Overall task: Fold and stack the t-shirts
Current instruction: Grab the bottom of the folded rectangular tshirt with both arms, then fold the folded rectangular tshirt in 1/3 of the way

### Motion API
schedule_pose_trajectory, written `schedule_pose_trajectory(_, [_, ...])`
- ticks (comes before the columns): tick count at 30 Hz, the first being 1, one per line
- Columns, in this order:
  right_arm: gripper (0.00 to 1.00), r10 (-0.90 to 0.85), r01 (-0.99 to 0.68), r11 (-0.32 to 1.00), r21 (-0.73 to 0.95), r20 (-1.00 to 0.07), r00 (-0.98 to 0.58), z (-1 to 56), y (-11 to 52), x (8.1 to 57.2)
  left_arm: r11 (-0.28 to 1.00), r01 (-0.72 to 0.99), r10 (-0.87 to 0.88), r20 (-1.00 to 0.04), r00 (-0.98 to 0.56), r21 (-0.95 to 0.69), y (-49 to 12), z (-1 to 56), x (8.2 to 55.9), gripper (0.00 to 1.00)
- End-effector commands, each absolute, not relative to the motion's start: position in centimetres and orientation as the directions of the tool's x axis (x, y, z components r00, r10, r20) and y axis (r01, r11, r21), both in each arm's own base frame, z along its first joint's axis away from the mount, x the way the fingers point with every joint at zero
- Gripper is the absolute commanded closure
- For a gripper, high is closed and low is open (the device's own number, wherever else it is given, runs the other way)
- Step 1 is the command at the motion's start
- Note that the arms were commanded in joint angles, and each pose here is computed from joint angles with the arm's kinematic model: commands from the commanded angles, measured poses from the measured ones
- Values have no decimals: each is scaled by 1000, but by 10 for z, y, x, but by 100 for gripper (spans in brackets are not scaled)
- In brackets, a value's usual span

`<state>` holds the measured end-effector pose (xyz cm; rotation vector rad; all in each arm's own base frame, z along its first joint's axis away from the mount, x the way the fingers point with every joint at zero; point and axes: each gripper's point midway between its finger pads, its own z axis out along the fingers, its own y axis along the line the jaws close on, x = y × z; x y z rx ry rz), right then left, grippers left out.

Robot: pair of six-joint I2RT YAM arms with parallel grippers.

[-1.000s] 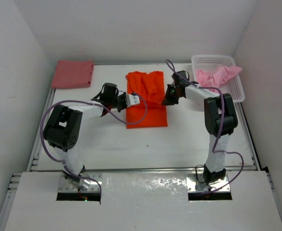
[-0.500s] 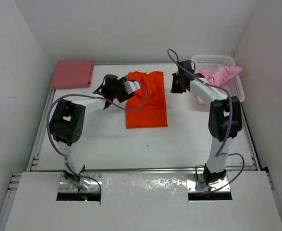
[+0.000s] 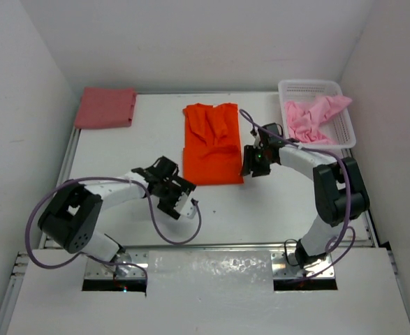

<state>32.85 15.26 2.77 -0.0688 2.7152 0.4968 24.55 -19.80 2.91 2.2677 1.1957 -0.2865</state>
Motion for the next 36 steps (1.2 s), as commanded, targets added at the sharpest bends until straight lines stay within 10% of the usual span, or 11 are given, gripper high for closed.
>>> schedule_pose_trajectory(1, [52, 77, -63, 910, 410, -316, -946, 24, 161, 313, -393, 763, 698, -374, 611, 513, -208, 37, 280, 21])
schedule_pose_trajectory(16, [47, 223, 96, 889, 448, -239, -945, -24, 169, 305, -362, 783, 705, -401, 585, 506, -221, 7, 295, 26])
schedule_pose_trajectory(22, [57, 258, 127, 873, 471, -224, -940, -30, 175, 313, -341, 790, 708, -414, 572, 510, -227, 1, 301, 59])
schedule_pose_trajectory(27, [95, 260, 134, 876, 464, -220, -940, -32, 173, 309, -289, 784, 701, -436, 564, 550, -235, 9, 312, 98])
schedule_pose_trajectory(36, [100, 158, 53, 904, 424, -217, -963, -18, 162, 274, -322, 830, 726, -444, 525, 455, -219, 22, 287, 100])
